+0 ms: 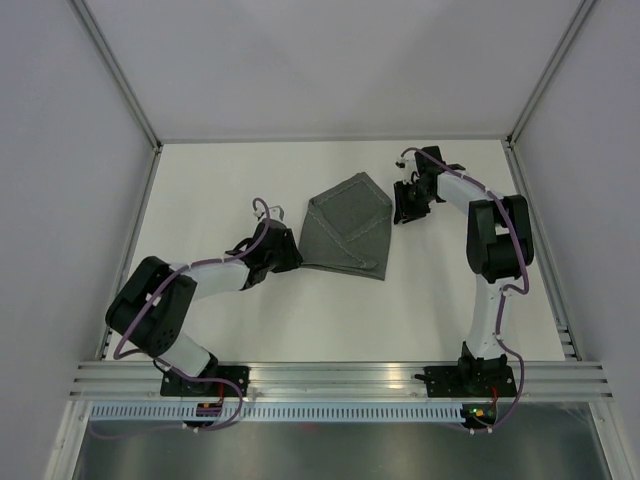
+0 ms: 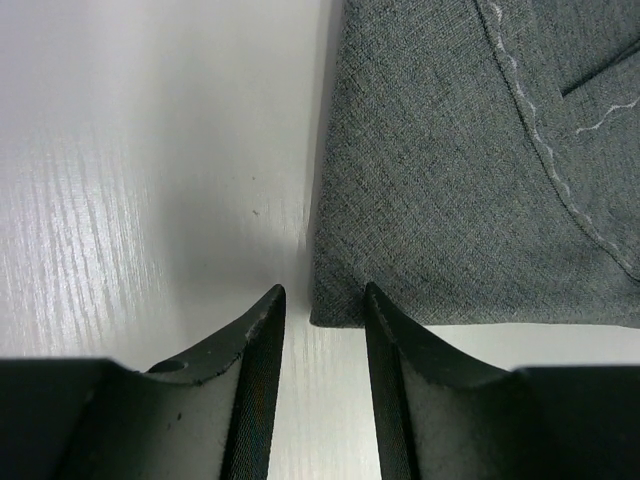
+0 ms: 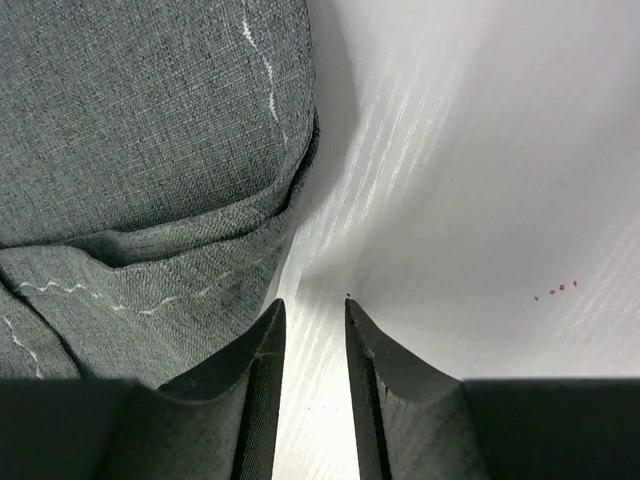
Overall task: Fold the napkin, place the utensils inside, and roll it up
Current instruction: Fold the napkin, then roll the napkin with the utensil
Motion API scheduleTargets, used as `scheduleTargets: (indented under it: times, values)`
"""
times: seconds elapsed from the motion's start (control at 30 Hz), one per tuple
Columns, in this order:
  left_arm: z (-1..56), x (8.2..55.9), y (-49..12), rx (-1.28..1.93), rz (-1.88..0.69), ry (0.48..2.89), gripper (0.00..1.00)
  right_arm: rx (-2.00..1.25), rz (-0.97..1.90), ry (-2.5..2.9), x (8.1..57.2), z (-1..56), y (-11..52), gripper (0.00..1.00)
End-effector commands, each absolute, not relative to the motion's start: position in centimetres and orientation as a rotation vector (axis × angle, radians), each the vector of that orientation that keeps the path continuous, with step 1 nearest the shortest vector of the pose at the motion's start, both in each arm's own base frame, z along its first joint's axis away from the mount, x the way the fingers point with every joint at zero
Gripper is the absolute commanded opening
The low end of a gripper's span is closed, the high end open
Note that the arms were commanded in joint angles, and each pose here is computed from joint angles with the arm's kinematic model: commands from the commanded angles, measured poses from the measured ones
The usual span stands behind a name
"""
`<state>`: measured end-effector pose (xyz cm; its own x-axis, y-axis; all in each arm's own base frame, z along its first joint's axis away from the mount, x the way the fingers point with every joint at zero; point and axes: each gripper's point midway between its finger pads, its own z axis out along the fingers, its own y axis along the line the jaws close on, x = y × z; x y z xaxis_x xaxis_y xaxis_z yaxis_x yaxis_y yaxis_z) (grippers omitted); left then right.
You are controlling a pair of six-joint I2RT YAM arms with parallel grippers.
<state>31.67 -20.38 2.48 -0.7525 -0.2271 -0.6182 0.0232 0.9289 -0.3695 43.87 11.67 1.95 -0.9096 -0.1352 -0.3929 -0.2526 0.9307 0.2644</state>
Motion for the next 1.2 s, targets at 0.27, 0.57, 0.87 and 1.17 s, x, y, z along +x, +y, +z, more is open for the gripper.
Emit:
scheduleTargets:
  times: [0.27,0.57,0.87,1.17]
  values:
    - [8.4,32.8,-19.6,-0.168,-0.462,2.241,0.49,-0.326,0.358,2.61,43.5,7.6,10.0,0.37]
    - [16.3,34.5,-18.8,-0.089,-0.464,2.08,0.55,-0.5,0.275,2.448,42.2,11.9,9.3,0.38]
    - [24.9,35.0,-18.1,-0.029,-0.547,1.914,0.56,-0.919,0.121,2.196,38.5,14.7,15.6,0.42]
    - [27.7,33.9,-17.3,-0.007,-0.559,1.858,0.58,-1.351,0.045,1.968,32.4,11.5,25.3,0.54]
